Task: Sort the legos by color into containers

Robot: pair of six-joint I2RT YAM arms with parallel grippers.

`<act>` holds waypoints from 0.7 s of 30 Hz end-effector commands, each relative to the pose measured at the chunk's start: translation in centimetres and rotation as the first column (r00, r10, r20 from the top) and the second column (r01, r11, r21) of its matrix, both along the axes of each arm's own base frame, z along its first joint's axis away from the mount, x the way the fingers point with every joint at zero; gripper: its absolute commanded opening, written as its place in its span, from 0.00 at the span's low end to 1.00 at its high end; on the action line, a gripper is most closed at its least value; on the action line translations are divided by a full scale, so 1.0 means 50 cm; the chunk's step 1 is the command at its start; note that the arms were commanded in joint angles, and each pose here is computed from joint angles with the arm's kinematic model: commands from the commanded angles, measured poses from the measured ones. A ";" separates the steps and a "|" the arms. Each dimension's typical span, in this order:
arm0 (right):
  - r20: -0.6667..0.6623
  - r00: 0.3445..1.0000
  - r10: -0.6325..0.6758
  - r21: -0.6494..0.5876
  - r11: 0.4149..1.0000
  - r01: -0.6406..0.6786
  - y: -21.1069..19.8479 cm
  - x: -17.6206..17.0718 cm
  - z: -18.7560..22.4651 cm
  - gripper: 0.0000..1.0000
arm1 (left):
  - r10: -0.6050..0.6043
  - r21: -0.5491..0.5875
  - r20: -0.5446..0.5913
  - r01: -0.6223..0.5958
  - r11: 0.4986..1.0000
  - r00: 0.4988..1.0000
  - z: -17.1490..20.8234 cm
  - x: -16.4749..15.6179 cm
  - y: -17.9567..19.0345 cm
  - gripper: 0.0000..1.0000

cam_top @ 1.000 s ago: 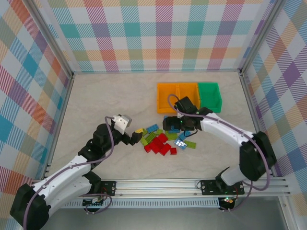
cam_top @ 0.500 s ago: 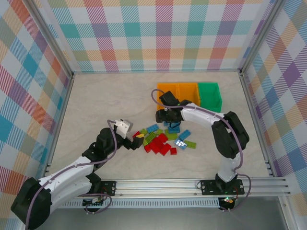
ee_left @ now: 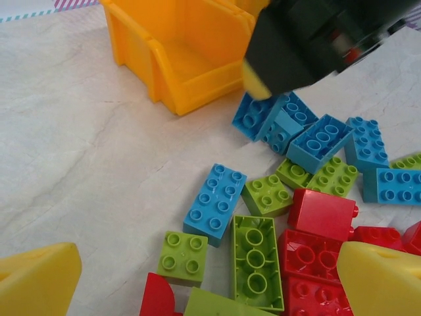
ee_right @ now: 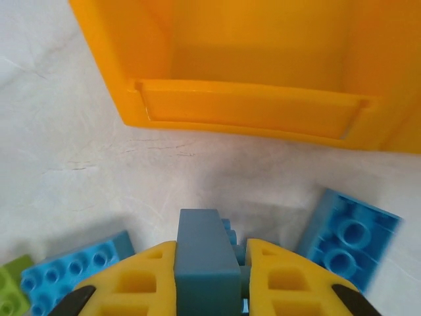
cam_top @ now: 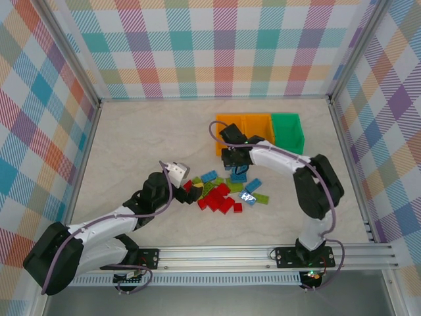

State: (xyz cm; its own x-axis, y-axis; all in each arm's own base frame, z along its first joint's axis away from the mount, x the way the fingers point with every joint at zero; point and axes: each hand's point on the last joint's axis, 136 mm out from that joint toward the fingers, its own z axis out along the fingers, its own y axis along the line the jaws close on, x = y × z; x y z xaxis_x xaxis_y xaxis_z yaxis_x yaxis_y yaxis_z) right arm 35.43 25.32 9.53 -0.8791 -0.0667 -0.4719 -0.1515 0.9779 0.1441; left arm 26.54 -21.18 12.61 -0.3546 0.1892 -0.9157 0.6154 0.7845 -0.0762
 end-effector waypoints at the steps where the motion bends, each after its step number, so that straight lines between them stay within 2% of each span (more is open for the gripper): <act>1: 0.182 0.983 -0.034 0.052 0.998 0.025 -0.032 0.001 0.143 0.09 | 0.002 -0.014 0.051 -0.001 1.000 0.999 0.032 0.013 -0.012 1.00; 6: 0.380 0.914 -0.139 0.049 0.990 0.130 -0.150 0.019 0.289 0.03 | 0.015 -0.007 0.059 -0.015 1.000 0.998 0.034 0.015 -0.008 1.00; 10: 0.418 0.855 -0.306 0.131 0.952 0.277 -0.290 0.066 0.338 0.02 | 0.028 0.002 0.069 -0.028 1.000 0.997 0.034 0.016 -0.001 1.00; 13: 0.381 0.825 -0.418 0.193 0.908 0.372 -0.385 0.113 0.322 0.02 | 0.032 0.009 0.071 -0.033 0.999 0.997 0.034 0.016 0.002 1.00; 15: 0.343 0.818 -0.462 0.190 0.887 0.421 -0.430 0.147 0.290 0.02 | 0.040 0.016 0.077 -0.041 0.999 0.996 0.036 0.017 0.006 1.00; 21: 0.215 0.825 -0.522 0.166 0.853 0.496 -0.501 0.239 0.180 0.02 | 0.015 0.029 0.096 -0.018 0.999 0.995 0.043 0.000 0.013 1.00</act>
